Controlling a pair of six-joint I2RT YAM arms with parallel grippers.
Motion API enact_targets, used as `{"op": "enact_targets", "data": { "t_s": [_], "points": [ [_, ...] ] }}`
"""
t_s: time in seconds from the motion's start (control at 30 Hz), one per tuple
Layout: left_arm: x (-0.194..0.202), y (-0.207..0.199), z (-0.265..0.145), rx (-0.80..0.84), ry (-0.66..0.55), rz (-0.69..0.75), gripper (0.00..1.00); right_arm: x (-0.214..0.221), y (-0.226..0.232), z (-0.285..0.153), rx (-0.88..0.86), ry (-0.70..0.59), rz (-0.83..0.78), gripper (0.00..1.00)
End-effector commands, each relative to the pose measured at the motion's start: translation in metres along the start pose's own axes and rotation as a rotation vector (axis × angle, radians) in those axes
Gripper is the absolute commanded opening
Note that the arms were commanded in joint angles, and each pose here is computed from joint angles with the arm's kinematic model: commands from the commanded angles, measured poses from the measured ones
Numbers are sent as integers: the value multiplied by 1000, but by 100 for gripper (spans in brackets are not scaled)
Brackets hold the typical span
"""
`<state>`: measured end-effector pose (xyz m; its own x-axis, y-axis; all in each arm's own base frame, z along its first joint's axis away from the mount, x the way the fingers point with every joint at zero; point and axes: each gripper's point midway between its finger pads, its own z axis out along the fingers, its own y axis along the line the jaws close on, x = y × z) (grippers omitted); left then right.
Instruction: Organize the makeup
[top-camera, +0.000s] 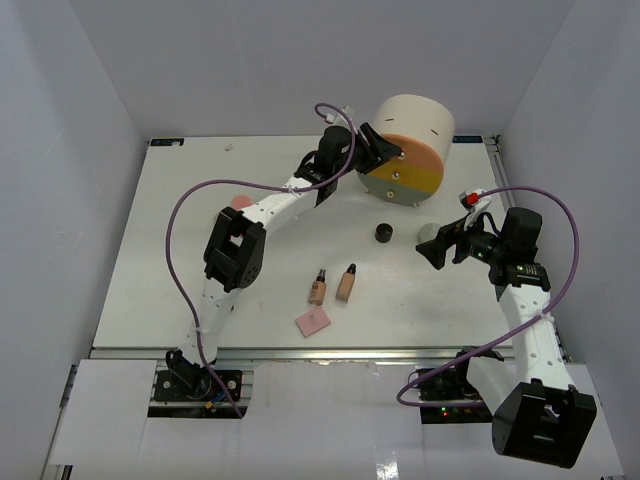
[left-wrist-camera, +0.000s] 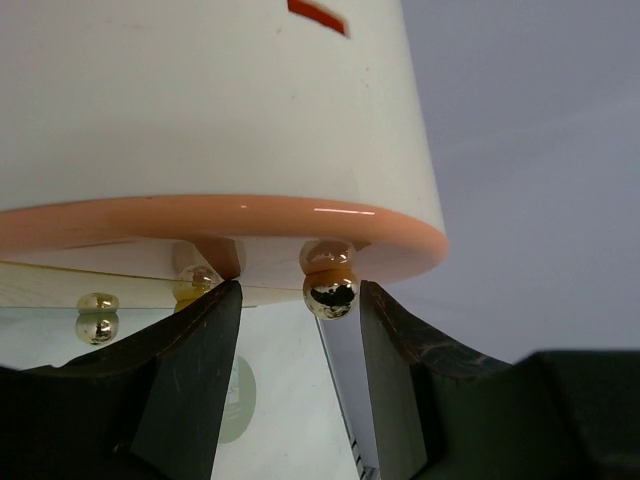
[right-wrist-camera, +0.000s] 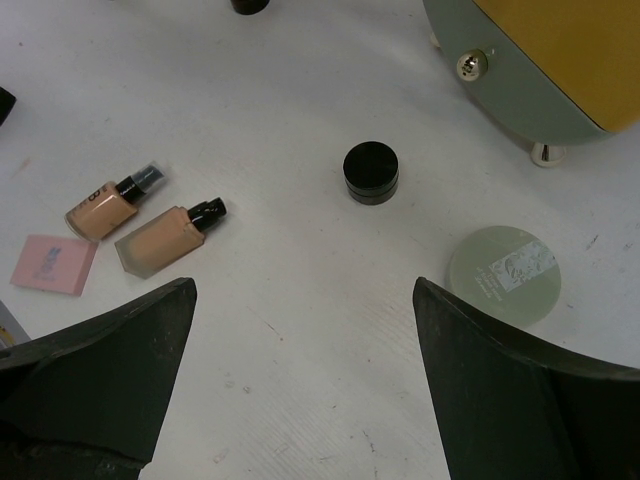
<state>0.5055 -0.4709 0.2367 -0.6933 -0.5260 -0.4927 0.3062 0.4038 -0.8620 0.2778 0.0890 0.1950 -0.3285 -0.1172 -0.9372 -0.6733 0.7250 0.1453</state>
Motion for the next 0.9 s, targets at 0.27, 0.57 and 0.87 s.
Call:
{"op": "enact_targets", "data": {
  "t_s": [0.27, 0.57, 0.87],
  "points": [
    [1, -25, 7, 45, -14, -49, 52, -11, -1, 0, -2, -40, -27, 95],
    [8, -27, 8, 37, -11, -74, 48, -11, -1, 0, -2, -39, -28, 95],
    [9, -25, 12, 27, -19, -91, 40, -10, 0, 0, -8, -39, -23, 96]
  ]
}}
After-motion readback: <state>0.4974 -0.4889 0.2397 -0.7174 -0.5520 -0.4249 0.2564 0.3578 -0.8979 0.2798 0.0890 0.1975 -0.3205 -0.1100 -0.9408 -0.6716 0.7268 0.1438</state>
